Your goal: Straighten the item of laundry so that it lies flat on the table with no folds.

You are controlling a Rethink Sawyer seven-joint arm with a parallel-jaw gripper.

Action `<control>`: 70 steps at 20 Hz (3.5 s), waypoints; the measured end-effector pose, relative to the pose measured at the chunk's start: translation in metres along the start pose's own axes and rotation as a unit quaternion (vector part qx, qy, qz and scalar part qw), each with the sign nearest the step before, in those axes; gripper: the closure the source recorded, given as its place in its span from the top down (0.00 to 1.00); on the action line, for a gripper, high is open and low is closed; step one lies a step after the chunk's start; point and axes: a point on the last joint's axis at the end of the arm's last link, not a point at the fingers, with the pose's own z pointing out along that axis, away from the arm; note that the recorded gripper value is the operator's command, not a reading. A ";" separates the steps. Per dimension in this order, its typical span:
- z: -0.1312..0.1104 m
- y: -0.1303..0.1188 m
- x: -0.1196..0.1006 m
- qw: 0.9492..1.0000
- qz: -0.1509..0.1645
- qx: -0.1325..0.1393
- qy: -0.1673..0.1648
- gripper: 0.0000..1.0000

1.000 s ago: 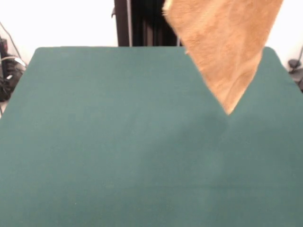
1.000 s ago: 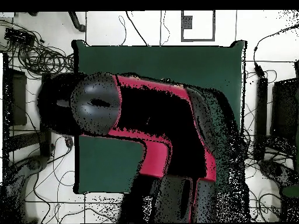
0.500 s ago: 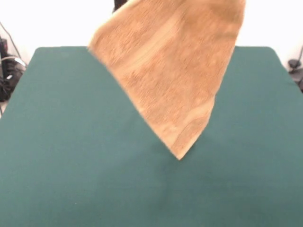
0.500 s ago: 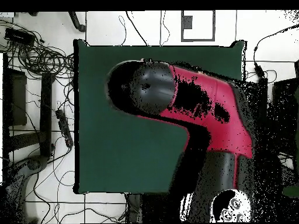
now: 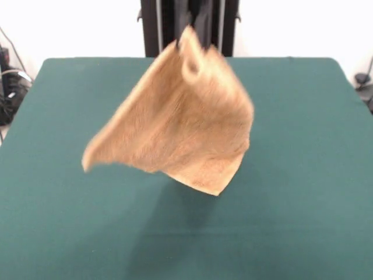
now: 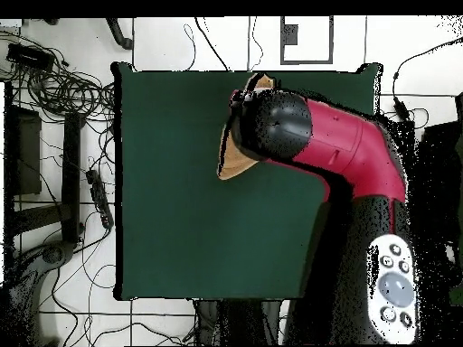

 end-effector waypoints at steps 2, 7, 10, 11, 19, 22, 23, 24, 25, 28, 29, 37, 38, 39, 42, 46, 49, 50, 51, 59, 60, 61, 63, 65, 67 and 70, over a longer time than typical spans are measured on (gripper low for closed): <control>0.031 -0.014 0.002 1.000 0.002 -0.004 -0.002 0.00; 0.070 -0.029 0.011 1.000 0.001 -0.010 0.008 0.00; 0.096 -0.038 0.022 1.000 -0.001 -0.018 0.020 0.00; 0.099 -0.038 0.024 1.000 -0.001 -0.019 0.022 0.00; 0.125 -0.032 0.046 0.999 -0.020 -0.034 0.037 0.00; 0.127 -0.027 0.050 0.998 -0.028 -0.037 0.040 0.00; 0.127 -0.025 0.052 0.998 -0.032 -0.038 0.041 0.00; 0.126 -0.021 0.056 0.998 -0.038 -0.039 0.043 0.00; 0.125 -0.021 0.057 0.998 -0.039 -0.039 0.043 0.00; 0.113 -0.019 0.063 0.997 -0.045 -0.037 0.044 0.00; 0.110 -0.019 0.064 0.997 -0.045 -0.036 0.044 0.00; 0.053 -0.039 0.069 0.998 -0.043 -0.022 0.029 0.00; 0.051 -0.042 0.069 0.999 -0.042 -0.021 0.028 0.00; 0.050 -0.044 0.069 0.999 -0.041 -0.020 0.028 0.00; 0.042 -0.062 0.073 0.999 -0.037 -0.011 0.028 0.00; 0.042 -0.078 0.079 0.999 -0.035 -0.004 0.029 0.00; 0.049 -0.092 0.086 0.999 -0.033 0.001 0.026 0.00; 0.052 -0.097 0.089 0.999 -0.033 0.003 0.024 0.00; 0.053 -0.099 0.090 0.999 -0.033 0.004 0.023 0.00; 0.058 -0.107 0.097 0.999 -0.040 0.010 0.017 0.00; 0.058 -0.107 0.097 0.999 -0.042 0.011 0.017 0.00; 0.058 -0.107 0.097 0.999 -0.042 0.011 0.017 0.00; 0.058 -0.107 0.098 0.999 -0.044 0.012 0.017 0.00; 0.058 -0.107 0.098 0.999 -0.044 0.012 0.017 0.00; 0.058 -0.107 0.098 0.999 -0.045 0.012 0.017 0.00; 0.058 -0.106 0.098 0.999 -0.045 0.012 0.016 0.00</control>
